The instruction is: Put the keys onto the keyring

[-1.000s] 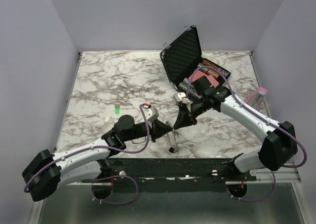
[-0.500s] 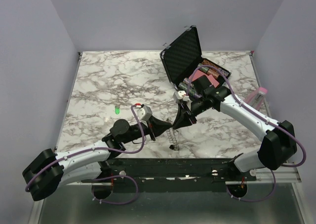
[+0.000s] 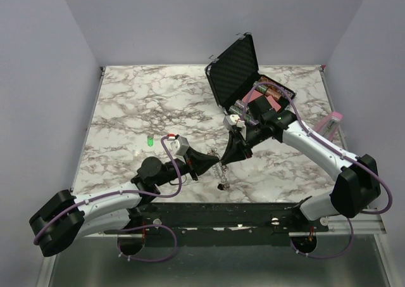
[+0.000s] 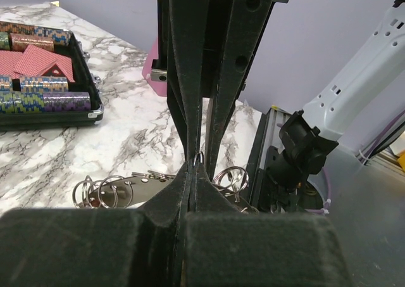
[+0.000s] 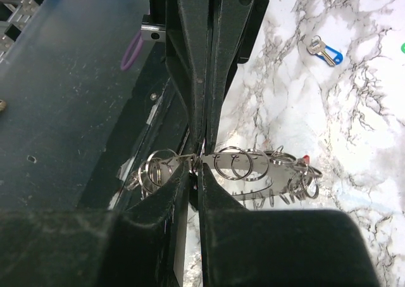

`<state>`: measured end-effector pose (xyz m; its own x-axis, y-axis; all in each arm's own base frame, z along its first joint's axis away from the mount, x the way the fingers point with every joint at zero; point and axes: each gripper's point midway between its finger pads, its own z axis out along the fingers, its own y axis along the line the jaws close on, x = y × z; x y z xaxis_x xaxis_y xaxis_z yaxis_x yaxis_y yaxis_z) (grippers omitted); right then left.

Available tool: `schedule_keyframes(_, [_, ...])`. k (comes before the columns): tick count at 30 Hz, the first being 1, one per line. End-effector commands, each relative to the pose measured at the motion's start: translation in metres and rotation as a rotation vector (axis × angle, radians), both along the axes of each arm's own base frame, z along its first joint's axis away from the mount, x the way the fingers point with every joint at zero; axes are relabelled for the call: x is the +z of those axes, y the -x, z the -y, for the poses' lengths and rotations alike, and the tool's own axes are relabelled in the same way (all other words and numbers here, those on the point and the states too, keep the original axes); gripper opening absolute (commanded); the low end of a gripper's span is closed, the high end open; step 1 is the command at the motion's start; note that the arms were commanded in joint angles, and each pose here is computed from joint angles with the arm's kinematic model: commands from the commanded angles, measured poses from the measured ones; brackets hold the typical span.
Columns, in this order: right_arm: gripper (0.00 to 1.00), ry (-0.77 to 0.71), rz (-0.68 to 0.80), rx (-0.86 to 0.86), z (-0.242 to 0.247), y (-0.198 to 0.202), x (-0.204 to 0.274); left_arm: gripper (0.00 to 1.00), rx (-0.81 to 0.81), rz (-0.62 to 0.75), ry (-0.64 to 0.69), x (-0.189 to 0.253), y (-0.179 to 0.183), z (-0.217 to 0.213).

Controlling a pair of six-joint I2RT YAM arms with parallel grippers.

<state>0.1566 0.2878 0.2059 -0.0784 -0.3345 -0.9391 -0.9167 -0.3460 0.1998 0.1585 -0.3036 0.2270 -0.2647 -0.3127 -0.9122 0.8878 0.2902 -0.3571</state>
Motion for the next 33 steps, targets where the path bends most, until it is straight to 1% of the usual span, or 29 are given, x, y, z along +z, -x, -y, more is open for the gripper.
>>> schedule_keyframes(1, [0.19,-0.030,-0.050,0.016,-0.001,0.006,0.007,0.00,0.017,0.043,0.077,0.020,-0.002,-0.003])
schedule_keyframes(6, [0.19,-0.031,-0.055,0.011,-0.001,0.005,0.007,0.00,0.008,0.041,0.061,0.017,-0.002,-0.001])
schedule_keyframes(8, [0.15,-0.033,-0.055,0.011,-0.001,0.005,0.008,0.00,0.004,0.041,0.057,0.016,-0.001,-0.001])
schedule_keyframes(10, [0.07,-0.034,-0.053,0.010,0.000,0.005,0.008,0.00,0.004,0.041,0.049,0.014,-0.001,-0.001])
schedule_keyframes(12, [0.02,-0.034,-0.053,0.008,0.000,0.004,0.009,0.00,0.001,0.040,0.032,0.011,0.000,-0.001])
schedule_keyframes(13, [0.01,-0.035,-0.052,0.009,0.000,0.004,0.009,0.00,-0.002,0.043,0.027,0.011,0.000,-0.001])
schedule_keyframes(15, [0.01,-0.031,-0.051,0.006,0.000,0.004,0.008,0.00,-0.013,0.047,0.009,0.008,0.003,-0.001])
schedule_keyframes(16, [0.01,-0.027,-0.048,0.005,0.000,0.004,0.007,0.06,-0.015,0.048,-0.003,0.006,0.003,-0.001])
schedule_keyframes(18, [0.01,-0.019,-0.040,0.000,0.001,0.002,0.005,0.25,-0.024,0.061,-0.034,0.003,0.006,-0.002])
schedule_keyframes(19, [0.00,-0.012,-0.028,-0.003,0.001,0.002,0.004,0.39,-0.027,0.074,-0.052,0.003,0.007,-0.004])
schedule_keyframes(21, [0.00,0.007,-0.007,-0.012,0.003,-0.001,0.000,0.52,-0.040,0.101,-0.115,0.003,0.009,-0.005])
schedule_keyframes(24, [0.00,0.040,0.036,-0.015,0.007,-0.003,-0.005,0.62,-0.071,0.134,-0.267,-0.003,0.013,-0.009])
schedule_keyframes(26, [0.00,0.062,0.058,-0.015,0.011,-0.004,-0.009,0.65,-0.105,0.154,-0.364,-0.005,0.016,-0.013])
schedule_keyframes(27, [0.00,0.071,0.068,-0.012,0.011,-0.004,-0.009,0.66,-0.131,0.155,-0.410,-0.008,0.019,-0.014])
schedule_keyframes(29, [0.00,0.093,0.090,-0.011,0.014,-0.005,-0.011,0.67,-0.168,0.175,-0.464,-0.002,0.021,-0.014])
schedule_keyframes(30, [0.00,0.101,0.101,-0.012,0.016,-0.006,-0.012,0.68,-0.188,0.163,-0.492,-0.005,0.023,-0.014])
schedule_keyframes(31, [0.00,0.105,0.107,-0.011,0.016,-0.007,-0.012,0.68,-0.211,0.179,-0.522,-0.007,0.023,-0.013])
schedule_keyframes(33, [0.00,0.110,0.118,-0.010,0.017,-0.007,-0.012,0.68,-0.235,0.167,-0.552,-0.010,0.021,-0.009])
